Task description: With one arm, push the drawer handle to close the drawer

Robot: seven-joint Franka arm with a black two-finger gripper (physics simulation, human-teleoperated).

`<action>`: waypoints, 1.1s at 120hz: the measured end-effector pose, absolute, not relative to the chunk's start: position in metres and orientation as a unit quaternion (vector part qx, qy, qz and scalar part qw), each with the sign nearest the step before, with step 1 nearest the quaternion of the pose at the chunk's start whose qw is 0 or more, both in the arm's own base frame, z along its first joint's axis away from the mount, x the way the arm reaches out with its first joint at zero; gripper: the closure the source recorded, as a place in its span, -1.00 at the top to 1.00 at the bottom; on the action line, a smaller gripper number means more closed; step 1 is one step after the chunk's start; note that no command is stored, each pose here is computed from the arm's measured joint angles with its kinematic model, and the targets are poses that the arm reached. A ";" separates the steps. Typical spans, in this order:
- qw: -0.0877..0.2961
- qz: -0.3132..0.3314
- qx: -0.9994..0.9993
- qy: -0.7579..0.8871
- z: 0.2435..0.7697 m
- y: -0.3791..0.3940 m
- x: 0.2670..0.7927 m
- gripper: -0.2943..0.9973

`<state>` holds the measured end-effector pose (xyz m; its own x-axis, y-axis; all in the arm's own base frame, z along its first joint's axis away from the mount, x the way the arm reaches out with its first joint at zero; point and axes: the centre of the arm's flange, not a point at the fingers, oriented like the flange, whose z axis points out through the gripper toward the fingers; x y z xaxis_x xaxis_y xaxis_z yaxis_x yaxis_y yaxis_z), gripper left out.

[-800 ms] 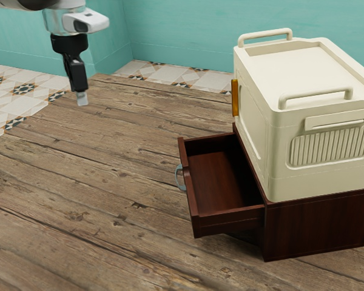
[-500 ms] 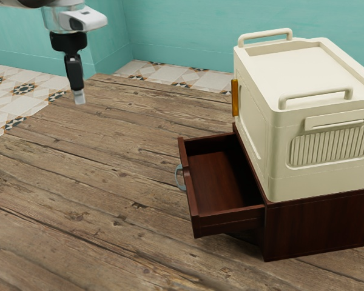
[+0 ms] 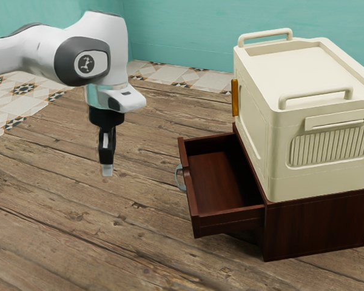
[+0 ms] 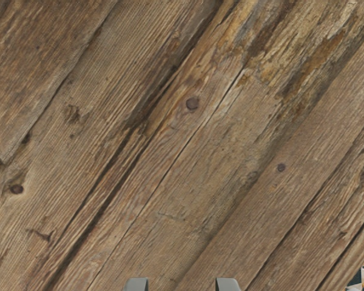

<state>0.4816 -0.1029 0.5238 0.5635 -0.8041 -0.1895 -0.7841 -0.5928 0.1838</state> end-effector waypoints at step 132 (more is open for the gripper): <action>0.066 -0.016 0.866 -0.495 0.404 -0.157 0.584 -0.68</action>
<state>0.5839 -0.1567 0.4044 0.5093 -0.8598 0.0374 -0.8555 -0.5011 0.1308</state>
